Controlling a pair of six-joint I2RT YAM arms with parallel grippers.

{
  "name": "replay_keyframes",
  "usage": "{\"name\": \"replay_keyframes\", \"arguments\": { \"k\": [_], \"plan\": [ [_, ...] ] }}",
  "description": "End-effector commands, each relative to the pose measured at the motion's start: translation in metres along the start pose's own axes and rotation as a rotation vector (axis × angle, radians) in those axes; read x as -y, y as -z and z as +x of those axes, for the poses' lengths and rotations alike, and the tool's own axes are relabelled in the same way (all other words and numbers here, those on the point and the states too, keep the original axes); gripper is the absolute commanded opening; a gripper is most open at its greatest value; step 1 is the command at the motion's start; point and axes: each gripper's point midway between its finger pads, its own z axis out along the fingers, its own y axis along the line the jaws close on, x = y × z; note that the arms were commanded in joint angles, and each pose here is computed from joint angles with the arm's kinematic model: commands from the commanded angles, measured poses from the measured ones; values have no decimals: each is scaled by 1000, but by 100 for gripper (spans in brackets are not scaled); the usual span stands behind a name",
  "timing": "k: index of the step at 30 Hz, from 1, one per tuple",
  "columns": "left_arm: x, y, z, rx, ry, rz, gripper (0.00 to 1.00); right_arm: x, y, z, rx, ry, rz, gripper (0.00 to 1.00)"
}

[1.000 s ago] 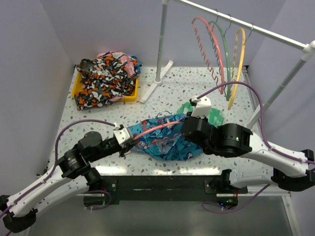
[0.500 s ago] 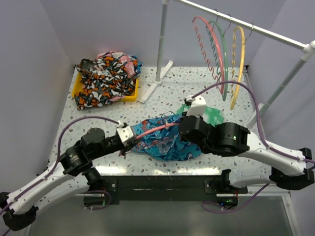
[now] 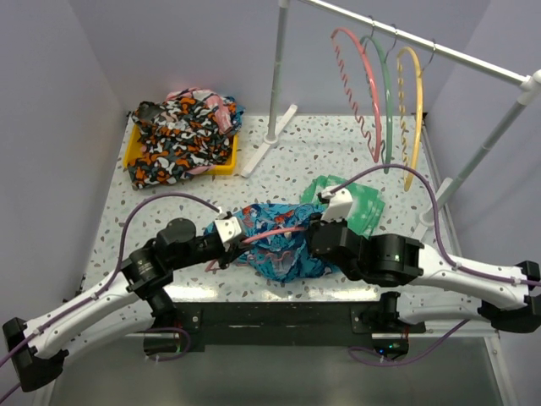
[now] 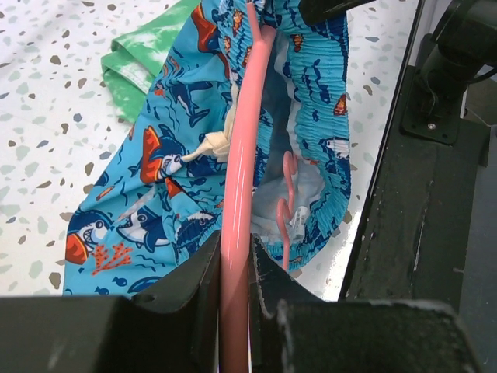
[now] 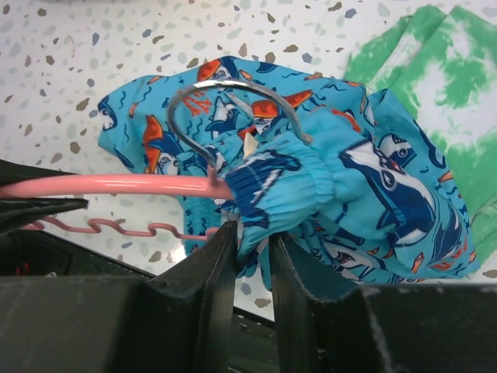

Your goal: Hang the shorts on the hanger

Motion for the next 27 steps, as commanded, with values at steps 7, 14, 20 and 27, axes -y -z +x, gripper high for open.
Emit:
{"name": "replay_keyframes", "arguments": {
  "k": [7,14,20,27],
  "plan": [
    [9,-12,-15,52,-19,69,0,-5,1,-31,209,-57,-87,43],
    [10,-14,-15,52,-19,79,0,-13,-18,-19,181,-19,-31,55],
    [10,-13,-14,50,-20,78,0,-2,-22,-6,141,-63,43,58],
    [12,-15,-15,37,-30,88,0,-2,-32,2,139,-61,77,58]
  ]
}}
